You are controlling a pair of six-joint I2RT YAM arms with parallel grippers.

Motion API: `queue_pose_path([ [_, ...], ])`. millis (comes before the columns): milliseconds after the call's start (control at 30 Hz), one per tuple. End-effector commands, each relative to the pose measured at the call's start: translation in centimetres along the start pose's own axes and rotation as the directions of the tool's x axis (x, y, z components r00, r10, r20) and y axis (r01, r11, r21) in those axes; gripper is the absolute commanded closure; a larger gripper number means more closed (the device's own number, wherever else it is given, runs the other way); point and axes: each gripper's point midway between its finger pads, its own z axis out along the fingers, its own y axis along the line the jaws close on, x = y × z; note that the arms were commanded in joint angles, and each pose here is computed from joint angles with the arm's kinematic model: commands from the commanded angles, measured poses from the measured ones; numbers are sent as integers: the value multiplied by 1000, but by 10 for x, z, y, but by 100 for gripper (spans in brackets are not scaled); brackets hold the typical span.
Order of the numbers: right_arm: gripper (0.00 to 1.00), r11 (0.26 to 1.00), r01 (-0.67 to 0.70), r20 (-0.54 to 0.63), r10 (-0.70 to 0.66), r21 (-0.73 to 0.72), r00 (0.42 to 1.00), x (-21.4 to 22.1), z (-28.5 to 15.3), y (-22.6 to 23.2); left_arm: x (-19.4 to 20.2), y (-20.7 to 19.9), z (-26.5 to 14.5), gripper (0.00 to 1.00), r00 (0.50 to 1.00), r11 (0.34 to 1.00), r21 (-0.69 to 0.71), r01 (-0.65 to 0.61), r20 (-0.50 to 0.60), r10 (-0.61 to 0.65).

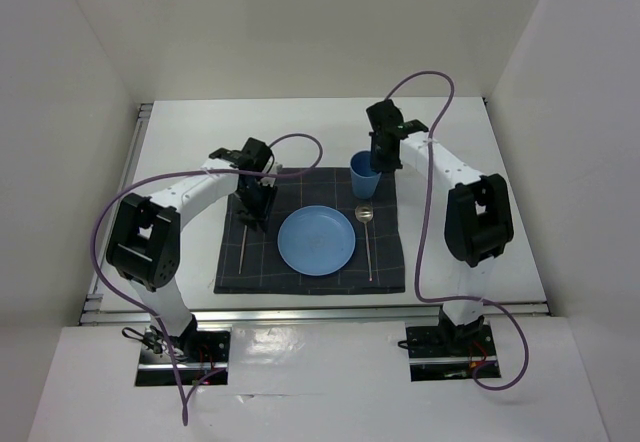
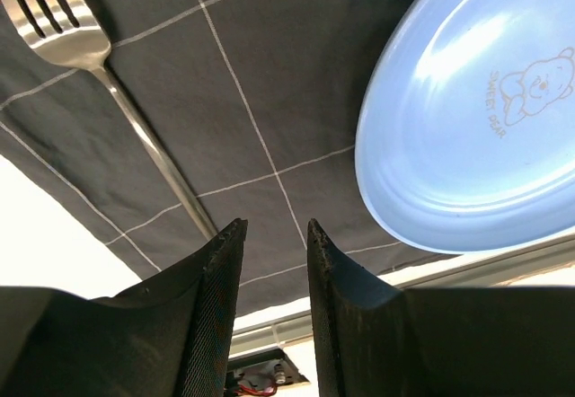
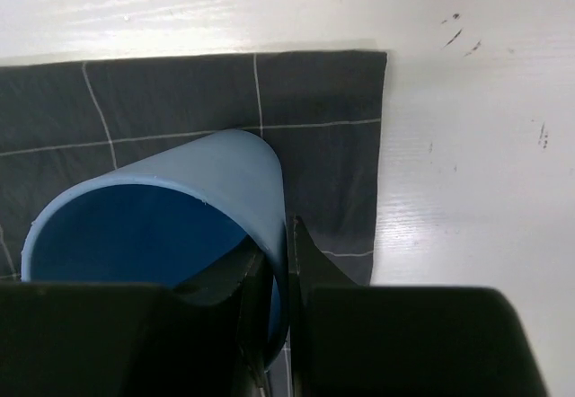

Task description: Set the dinner table for one person

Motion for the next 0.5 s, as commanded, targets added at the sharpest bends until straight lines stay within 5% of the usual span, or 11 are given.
queue_pose_path([
  [0, 100, 999, -36, 92, 38, -26, 995, -18, -5, 5, -2, 1, -5, 59, 999, 1000, 0, -17, 28, 17],
  [267, 100, 997, -73, 90, 74, -15, 993, -5, 6, 1, -6, -3, -11, 59, 999, 1000, 4, -28, 45, 28],
  [433, 48, 997, -67, 109, 70, -33, 992, -14, -9, 3, -10, -1, -16, 59, 997, 999, -14, -29, 66, 30],
  [467, 46, 996, -83, 124, 86, -33, 989, -18, -14, 2, -14, 1, -18, 59, 997, 999, -24, -29, 77, 31],
])
